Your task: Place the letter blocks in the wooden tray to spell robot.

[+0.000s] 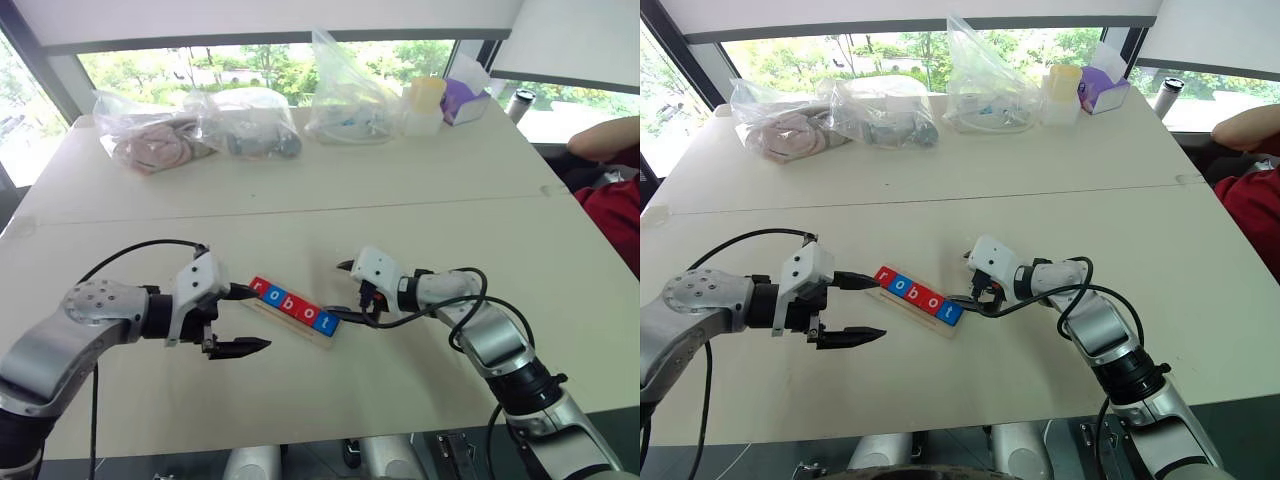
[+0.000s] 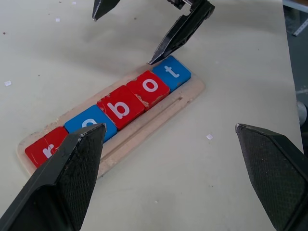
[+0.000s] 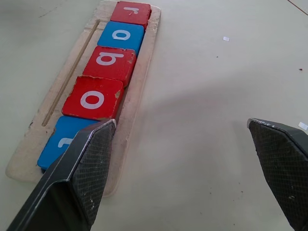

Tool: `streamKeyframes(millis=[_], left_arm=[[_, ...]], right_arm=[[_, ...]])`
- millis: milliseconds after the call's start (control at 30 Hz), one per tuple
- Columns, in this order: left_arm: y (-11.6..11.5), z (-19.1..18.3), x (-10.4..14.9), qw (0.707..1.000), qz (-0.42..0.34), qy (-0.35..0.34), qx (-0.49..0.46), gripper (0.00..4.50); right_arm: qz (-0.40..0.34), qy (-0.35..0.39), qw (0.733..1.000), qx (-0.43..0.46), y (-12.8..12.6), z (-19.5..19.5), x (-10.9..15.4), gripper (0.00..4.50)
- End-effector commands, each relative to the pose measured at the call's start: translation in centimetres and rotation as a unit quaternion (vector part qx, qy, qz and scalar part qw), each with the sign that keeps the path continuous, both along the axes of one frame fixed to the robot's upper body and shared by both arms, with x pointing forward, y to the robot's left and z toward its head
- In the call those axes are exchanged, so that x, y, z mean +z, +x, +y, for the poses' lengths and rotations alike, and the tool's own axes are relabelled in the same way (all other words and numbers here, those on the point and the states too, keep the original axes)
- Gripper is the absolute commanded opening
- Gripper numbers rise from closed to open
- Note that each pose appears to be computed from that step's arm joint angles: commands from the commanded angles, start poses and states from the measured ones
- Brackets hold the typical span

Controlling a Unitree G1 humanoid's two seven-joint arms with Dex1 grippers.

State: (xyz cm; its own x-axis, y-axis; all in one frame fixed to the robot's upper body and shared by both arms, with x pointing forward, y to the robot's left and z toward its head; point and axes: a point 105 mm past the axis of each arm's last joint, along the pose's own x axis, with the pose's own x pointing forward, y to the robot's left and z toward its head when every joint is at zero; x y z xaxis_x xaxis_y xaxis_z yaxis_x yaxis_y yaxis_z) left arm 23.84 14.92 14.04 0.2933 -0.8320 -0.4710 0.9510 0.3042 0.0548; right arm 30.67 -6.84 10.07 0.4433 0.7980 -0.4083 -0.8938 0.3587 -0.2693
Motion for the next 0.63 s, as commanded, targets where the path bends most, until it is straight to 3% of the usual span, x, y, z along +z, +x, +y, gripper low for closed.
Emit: streamKeyframes(millis=[33, 133, 300, 500, 633], left_arm=[[0.2, -0.1, 0.7, 1.0, -0.017, -0.004, 0.002, 4.5], [0.6, 0.5, 1.3, 0.999, -0.02, -0.023, 0.03, 4.5], [0.4, 2.6, 1.4, 0.995, -0.016, -0.036, 0.093, 4.5], [0.4, 6.2, 0.9, 0.972, -0.016, -0.075, 0.22, 4.5], [0.3, 7.6, -0.1, 0.956, -0.013, -0.091, 0.279, 4.5]], right_arm=[[-0.038, 0.001, 0.999, -0.014, 0.7, -0.4, 1.4, 4.47], [-0.042, 0.048, 0.996, -0.061, 1.2, -1.8, 3.8, 4.47], [0.004, 0.162, 0.981, -0.111, -0.8, -3.6, 6.3, 4.47], [0.061, 0.171, 0.969, -0.165, -3.9, -6.8, 4.5, 4.47], [0.073, 0.176, 0.963, -0.188, -4.5, -7.3, 3.7, 4.47]])
